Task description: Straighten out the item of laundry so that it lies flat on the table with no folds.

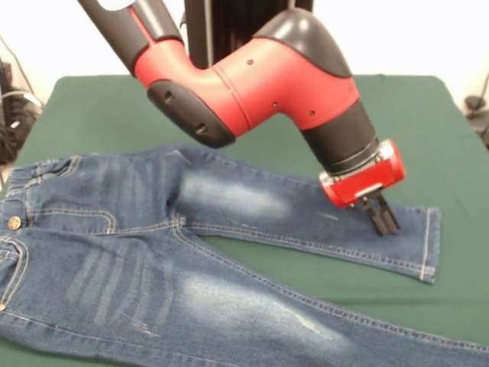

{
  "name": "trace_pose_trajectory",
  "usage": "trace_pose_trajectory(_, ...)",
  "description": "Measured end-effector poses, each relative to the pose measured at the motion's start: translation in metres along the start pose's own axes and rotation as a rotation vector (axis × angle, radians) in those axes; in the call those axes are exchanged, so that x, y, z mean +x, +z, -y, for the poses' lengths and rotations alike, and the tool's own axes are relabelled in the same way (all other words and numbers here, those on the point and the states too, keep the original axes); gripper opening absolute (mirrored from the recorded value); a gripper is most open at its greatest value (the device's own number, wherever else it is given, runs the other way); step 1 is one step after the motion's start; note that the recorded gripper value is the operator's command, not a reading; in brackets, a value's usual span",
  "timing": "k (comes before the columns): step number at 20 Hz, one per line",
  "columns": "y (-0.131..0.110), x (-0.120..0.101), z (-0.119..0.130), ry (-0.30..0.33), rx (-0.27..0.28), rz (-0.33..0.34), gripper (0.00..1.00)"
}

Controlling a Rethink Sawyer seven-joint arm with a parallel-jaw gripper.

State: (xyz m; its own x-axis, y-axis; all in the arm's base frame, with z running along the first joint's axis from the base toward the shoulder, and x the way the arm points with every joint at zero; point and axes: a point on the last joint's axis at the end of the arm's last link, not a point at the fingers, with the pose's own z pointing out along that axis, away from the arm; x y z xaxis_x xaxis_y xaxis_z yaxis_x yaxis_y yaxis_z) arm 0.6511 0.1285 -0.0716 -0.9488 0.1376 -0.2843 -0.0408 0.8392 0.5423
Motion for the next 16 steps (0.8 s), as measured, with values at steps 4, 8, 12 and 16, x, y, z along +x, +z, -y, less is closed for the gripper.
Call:
trace_pose_trajectory(4, 0.008, 0.003, -0.003, -0.095, -0.03, 0.098, 0.0)
trace_pose_trajectory(8, 0.033, 0.002, -0.01, -0.262, -0.08, 0.298, 0.0)
trace_pose_trajectory(12, 0.053, 0.001, -0.015, -0.369, -0.113, 0.405, 0.0)
trace_pose_trajectory(16, 0.065, -0.002, -0.019, -0.431, -0.125, 0.456, 0.0)
